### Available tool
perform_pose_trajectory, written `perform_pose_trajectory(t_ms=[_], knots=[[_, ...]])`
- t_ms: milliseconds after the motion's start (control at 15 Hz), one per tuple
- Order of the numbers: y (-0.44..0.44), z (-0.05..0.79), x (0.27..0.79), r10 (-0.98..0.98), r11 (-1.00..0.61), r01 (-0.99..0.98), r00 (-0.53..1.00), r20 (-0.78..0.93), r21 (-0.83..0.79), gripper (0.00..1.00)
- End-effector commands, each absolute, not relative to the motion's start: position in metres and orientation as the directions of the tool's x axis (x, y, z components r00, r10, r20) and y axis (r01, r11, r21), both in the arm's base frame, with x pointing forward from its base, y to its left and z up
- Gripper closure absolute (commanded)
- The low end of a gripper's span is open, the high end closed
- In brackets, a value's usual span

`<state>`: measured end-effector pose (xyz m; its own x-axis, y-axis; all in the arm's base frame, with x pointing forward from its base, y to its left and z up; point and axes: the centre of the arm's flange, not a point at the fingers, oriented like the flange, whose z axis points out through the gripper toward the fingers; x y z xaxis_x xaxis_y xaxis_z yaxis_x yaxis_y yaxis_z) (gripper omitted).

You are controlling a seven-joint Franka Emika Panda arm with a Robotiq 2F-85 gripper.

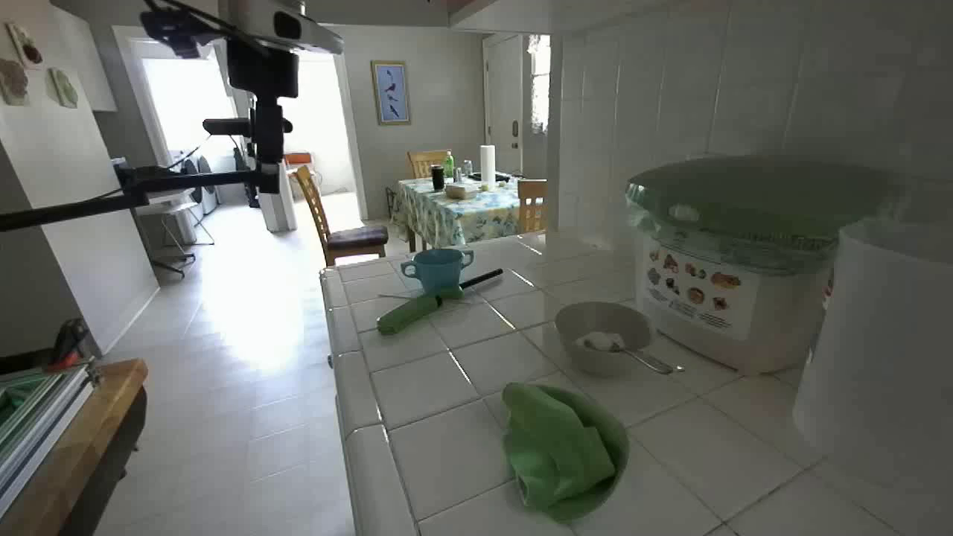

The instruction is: Use the green cloth to wipe the surface

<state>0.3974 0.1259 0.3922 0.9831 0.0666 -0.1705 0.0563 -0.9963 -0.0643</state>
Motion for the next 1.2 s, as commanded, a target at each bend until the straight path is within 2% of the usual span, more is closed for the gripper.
perform_pose_trajectory(t_ms=[0,400,867,1133], knots=[[0.126,0.392,0.397,0.067,-0.996,0.056,0.983,-0.171,-0.064,0.0],[0.112,0.382,0.411,0.021,-0.999,0.014,0.986,-0.163,-0.047,0.0],[-0.023,0.334,0.467,-0.303,-0.953,-0.304,0.942,-0.148,0.012,0.0],[-0.078,0.319,0.485,-0.414,-0.908,-0.418,0.901,-0.133,-0.002,0.0]])
